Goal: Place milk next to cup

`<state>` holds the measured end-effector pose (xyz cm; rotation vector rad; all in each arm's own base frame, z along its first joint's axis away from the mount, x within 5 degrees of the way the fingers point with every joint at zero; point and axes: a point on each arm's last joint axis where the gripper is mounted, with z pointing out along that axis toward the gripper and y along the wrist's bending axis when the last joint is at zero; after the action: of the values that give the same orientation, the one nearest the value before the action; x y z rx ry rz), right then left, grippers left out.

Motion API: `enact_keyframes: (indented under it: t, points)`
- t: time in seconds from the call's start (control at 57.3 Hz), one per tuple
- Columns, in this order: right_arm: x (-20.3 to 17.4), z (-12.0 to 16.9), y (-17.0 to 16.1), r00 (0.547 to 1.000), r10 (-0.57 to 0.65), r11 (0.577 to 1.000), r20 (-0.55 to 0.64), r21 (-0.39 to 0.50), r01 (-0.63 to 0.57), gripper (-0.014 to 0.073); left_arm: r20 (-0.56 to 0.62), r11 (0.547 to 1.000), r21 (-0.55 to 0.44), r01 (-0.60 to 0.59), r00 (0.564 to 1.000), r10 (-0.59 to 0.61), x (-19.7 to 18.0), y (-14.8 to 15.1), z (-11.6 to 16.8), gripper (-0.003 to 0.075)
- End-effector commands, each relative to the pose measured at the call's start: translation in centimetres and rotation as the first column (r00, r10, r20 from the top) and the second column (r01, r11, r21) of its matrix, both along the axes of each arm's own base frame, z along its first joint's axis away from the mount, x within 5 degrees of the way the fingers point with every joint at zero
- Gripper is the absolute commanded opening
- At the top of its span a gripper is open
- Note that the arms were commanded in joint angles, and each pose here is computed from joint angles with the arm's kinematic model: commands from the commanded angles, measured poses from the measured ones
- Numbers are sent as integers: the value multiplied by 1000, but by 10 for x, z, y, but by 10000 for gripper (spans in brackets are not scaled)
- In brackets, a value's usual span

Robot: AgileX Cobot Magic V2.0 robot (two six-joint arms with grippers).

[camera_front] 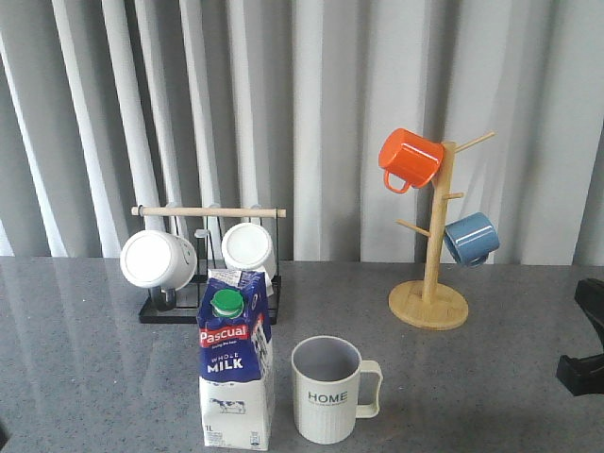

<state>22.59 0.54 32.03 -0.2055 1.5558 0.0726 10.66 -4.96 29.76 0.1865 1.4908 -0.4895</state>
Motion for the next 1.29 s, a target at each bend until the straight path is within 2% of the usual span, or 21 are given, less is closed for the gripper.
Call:
enact_keyframes:
  t: [0.0, 0.105, 0.175, 0.349, 0.524, 0.785, 0.96, 1.274]
  points:
    - [-3, 18, 2, 995, 25, 1000, 99, 4, -26, -6, 89, 993, -75, -93, 991, 100, -17, 19, -14, -7]
    - [-3, 18, 2, 995, 25, 1000, 99, 4, -26, -6, 79, 984, -61, -168, 982, 173, -30, 30, -38, -7]
    - [-3, 18, 2, 995, 25, 1000, 99, 4, -26, -6, 31, 970, -64, -233, 972, 235, -35, 36, -51, -7]
    - [-3, 18, 2, 995, 25, 1000, 99, 4, -26, -6, 16, 937, -31, -347, 938, 347, -47, 45, -66, -7]
    - [-3, 18, 2, 995, 25, 1000, 99, 4, -26, -6, 40, 937, -9, -350, 936, 350, -52, 46, -85, -7]
    - [-3, 18, 2, 995, 26, 1000, 100, 4, -26, -6, 22, 923, 136, -361, 932, 361, -52, 46, -91, -7]
    - [-3, 19, 2, 994, 27, 1000, 103, 5, -28, -6, 38, 913, 188, -363, 931, 362, -52, 46, -92, -7]
    - [-3, 19, 2, 994, 27, 1000, 103, 5, -28, -6, 32, 911, 196, -362, 931, 363, -52, 46, -92, -7]
